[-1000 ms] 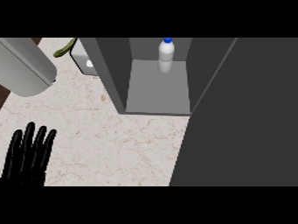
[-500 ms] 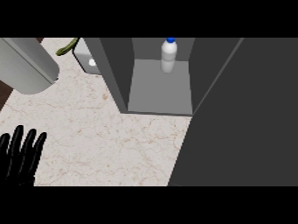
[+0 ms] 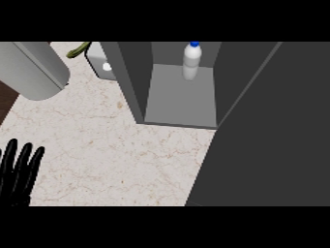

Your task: Pick up the bottled water, place it into the cabinet and close the cabinet

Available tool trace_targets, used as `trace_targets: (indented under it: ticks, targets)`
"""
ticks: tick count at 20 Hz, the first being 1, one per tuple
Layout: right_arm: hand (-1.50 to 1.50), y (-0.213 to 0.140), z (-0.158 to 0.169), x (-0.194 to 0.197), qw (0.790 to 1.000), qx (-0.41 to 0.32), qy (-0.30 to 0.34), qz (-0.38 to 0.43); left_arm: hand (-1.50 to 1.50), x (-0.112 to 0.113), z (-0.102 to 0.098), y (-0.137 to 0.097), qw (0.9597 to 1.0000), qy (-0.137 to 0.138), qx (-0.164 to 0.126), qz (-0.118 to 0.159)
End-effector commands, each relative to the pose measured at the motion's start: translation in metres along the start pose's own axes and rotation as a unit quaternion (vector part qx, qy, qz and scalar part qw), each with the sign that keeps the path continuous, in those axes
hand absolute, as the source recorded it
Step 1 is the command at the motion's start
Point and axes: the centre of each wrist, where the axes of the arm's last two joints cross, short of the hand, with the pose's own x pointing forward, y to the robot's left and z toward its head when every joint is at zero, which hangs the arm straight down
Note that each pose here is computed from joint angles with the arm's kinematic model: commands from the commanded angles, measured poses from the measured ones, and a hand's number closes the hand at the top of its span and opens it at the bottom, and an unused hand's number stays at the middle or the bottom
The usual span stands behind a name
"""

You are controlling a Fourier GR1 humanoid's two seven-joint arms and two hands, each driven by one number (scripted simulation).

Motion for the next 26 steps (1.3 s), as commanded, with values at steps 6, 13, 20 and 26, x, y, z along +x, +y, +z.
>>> trace_targets:
  ticks: [6, 13, 20, 26]
  targets:
    - [1.5, 0.005, -0.035, -0.009, 0.993, -0.067, -0.025, -0.097, -1.5, 0.003, 0.005, 0.003, 0.9998, 0.005, -0.014, 0.01]
    - [1.5, 0.019, -0.045, -0.031, 0.98, 0.049, 0.001, -0.195, -1.5, 0.007, 0.0, 0.001, 0.999, -0.011, -0.039, 0.017]
    - [1.5, 0.008, -0.048, -0.049, 0.955, 0.048, 0.003, -0.293, -1.5, 0.006, -0.001, 0.008, 0.9989, -0.004, -0.045, 0.015]
    - [1.5, -0.012, -0.022, -0.055, 0.946, -0.11, -0.011, -0.305, -1.5, 0.007, 0.004, 0.016, 0.9997, -0.002, -0.024, 0.005]
